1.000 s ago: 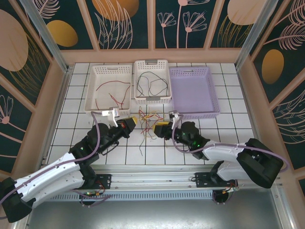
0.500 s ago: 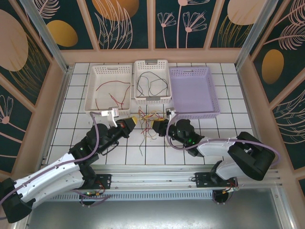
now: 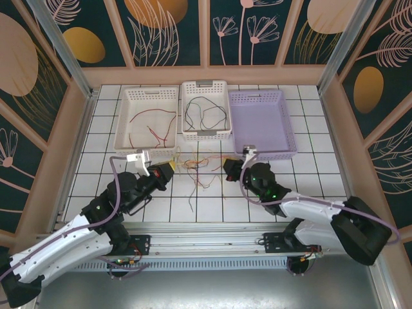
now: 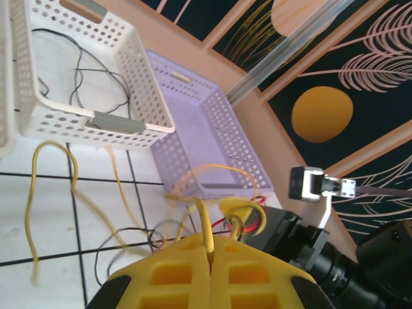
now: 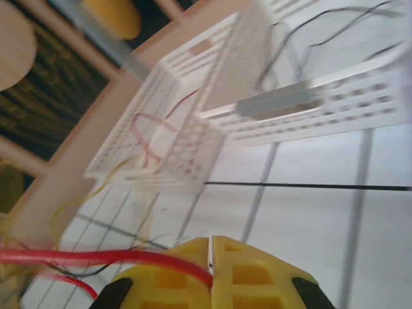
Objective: Untangle the cables
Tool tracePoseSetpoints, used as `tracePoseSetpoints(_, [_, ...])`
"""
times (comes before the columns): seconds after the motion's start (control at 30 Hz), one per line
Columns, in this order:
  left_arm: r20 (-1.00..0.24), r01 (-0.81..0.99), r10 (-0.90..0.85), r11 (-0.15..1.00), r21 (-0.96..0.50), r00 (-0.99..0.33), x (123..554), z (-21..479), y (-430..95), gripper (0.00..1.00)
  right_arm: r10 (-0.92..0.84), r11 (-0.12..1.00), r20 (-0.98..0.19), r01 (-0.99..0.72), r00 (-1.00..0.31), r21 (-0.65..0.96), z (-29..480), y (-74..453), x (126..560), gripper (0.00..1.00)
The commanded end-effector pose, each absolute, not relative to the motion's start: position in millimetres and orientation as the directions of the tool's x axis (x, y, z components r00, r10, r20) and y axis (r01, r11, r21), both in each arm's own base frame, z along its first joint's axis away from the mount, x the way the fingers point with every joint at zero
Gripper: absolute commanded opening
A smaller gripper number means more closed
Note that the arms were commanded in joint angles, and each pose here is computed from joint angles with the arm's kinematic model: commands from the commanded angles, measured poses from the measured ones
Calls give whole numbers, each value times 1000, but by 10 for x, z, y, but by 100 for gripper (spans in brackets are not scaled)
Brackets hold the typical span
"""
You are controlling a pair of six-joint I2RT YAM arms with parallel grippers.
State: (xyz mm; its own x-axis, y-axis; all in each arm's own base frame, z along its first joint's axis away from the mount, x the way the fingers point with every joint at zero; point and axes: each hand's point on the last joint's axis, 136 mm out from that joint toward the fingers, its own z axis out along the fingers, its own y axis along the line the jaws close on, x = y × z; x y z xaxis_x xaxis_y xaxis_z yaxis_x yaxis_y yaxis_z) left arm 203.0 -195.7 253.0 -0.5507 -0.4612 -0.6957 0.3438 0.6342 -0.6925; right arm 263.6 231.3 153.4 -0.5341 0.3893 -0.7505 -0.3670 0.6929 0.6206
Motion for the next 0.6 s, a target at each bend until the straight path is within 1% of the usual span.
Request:
tracePoseSetpoints(0.0, [-746,325,-481,691,-646,-460,2069,2793,-1720,0,472,767,-705,-147,-528,624,1211,1736,2726,0])
tracePoseSetpoints(0.13, [-779,302,-452,741,-599,-435,2069,2816,-1599,0,519,771,-714,-103,-471,628,1321,1430,2700,0])
tracePoseSetpoints(0.33, [-816,268,-417,798,-539,-401,2062,2853,-1425,0,559,795,-751,-29,-351,606,1620,955,2652,0])
tracePoseSetpoints(0.47, [-830,254,-402,818,-515,-387,2059,2858,-1360,0,557,813,-767,18,-318,583,1752,724,2634,0])
tracePoseSetpoints(0.57, [-834,253,-394,824,-507,-385,2061,2851,-1352,0,552,816,-774,14,-311,577,1872,668,2639,0])
